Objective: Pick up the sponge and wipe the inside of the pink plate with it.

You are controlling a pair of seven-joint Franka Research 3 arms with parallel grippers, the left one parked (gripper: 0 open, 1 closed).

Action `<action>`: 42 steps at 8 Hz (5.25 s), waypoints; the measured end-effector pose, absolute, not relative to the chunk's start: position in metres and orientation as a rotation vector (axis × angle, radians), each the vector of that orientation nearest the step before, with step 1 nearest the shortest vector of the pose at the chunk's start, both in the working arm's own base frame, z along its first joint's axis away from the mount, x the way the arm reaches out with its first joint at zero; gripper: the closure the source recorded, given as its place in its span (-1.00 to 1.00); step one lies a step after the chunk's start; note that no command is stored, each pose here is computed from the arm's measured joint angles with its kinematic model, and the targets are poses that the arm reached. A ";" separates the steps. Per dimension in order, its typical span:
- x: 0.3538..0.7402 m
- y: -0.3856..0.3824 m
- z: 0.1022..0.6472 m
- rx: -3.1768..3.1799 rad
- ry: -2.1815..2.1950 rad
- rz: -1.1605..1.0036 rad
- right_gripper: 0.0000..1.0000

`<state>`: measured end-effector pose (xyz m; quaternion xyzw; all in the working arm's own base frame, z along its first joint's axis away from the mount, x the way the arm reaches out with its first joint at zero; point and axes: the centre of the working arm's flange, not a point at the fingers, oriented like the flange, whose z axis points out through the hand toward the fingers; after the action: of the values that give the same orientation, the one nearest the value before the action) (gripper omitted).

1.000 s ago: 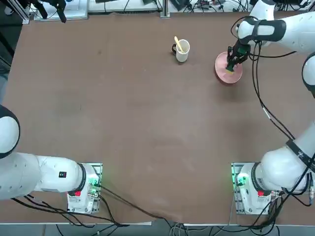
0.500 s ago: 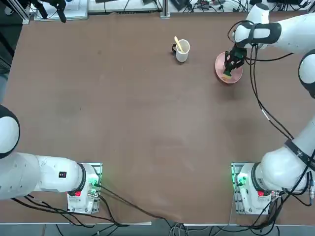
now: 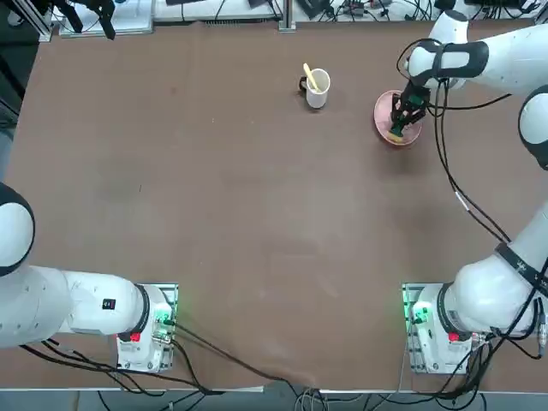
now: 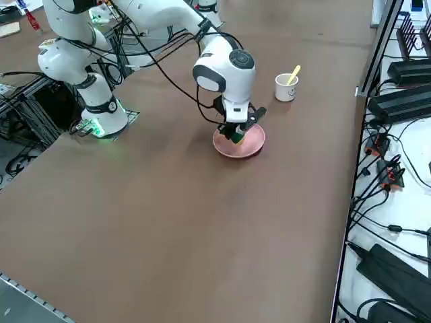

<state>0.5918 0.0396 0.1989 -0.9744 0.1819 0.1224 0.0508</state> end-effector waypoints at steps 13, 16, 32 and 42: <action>0.602 0.010 0.196 -3.088 0.488 0.334 0.81; 0.617 0.024 0.196 -3.087 0.463 0.299 0.81; 0.632 0.112 0.195 -3.030 0.820 0.315 0.81; 0.596 0.074 0.190 -3.074 0.919 0.517 0.81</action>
<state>0.5963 0.0740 0.1900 -0.9445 0.2825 0.1588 -0.0541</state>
